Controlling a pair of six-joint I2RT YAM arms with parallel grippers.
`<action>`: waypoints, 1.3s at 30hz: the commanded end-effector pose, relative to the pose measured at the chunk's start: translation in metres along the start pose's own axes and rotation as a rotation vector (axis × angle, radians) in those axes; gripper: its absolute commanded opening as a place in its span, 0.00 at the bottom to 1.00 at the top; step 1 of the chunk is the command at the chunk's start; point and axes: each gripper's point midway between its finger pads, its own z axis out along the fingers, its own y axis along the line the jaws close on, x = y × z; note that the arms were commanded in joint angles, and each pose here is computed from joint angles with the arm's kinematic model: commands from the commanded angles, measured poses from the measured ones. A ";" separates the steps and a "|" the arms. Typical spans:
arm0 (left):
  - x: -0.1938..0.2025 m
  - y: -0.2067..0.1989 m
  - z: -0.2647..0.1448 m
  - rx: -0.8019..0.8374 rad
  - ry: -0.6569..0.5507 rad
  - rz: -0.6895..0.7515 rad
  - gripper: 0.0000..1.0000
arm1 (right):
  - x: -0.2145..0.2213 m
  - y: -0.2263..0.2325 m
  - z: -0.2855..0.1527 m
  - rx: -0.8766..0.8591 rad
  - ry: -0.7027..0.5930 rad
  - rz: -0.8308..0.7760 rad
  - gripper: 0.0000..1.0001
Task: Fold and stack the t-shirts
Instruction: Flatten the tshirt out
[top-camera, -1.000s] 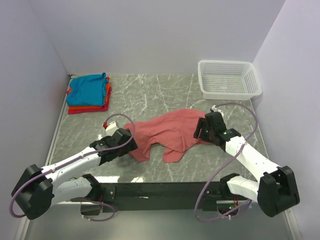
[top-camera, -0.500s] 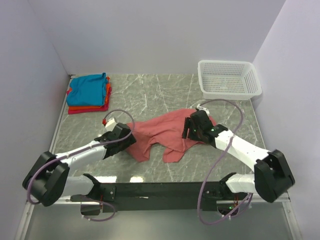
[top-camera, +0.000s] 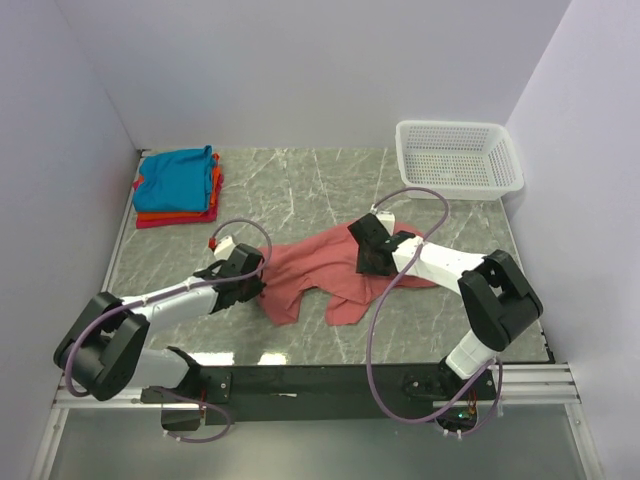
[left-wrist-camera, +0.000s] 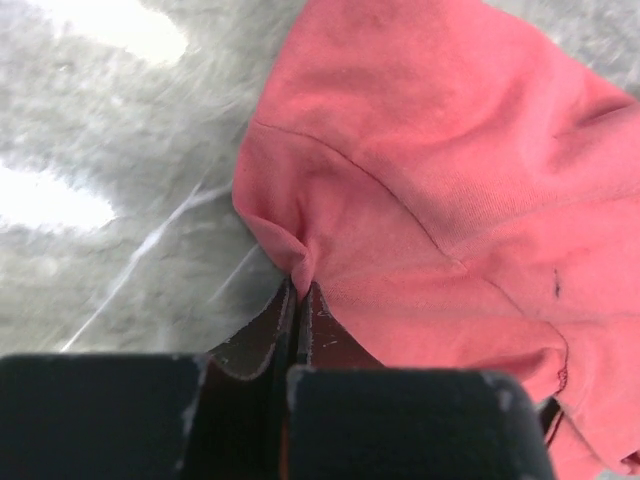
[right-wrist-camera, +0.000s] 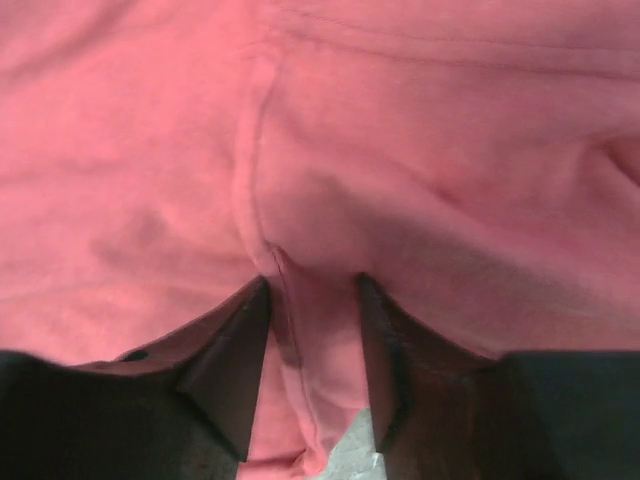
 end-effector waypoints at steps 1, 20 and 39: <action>0.006 0.022 -0.009 -0.078 0.026 0.017 0.01 | -0.015 -0.009 -0.006 0.085 -0.057 0.032 0.42; -0.084 -0.047 -0.100 0.155 -0.234 -0.083 0.01 | -0.058 -0.041 -0.107 -0.007 -0.338 0.172 0.00; -0.307 -0.170 -0.417 0.729 -0.964 -0.163 0.01 | -0.244 -0.071 -0.433 -0.323 -1.085 0.350 0.00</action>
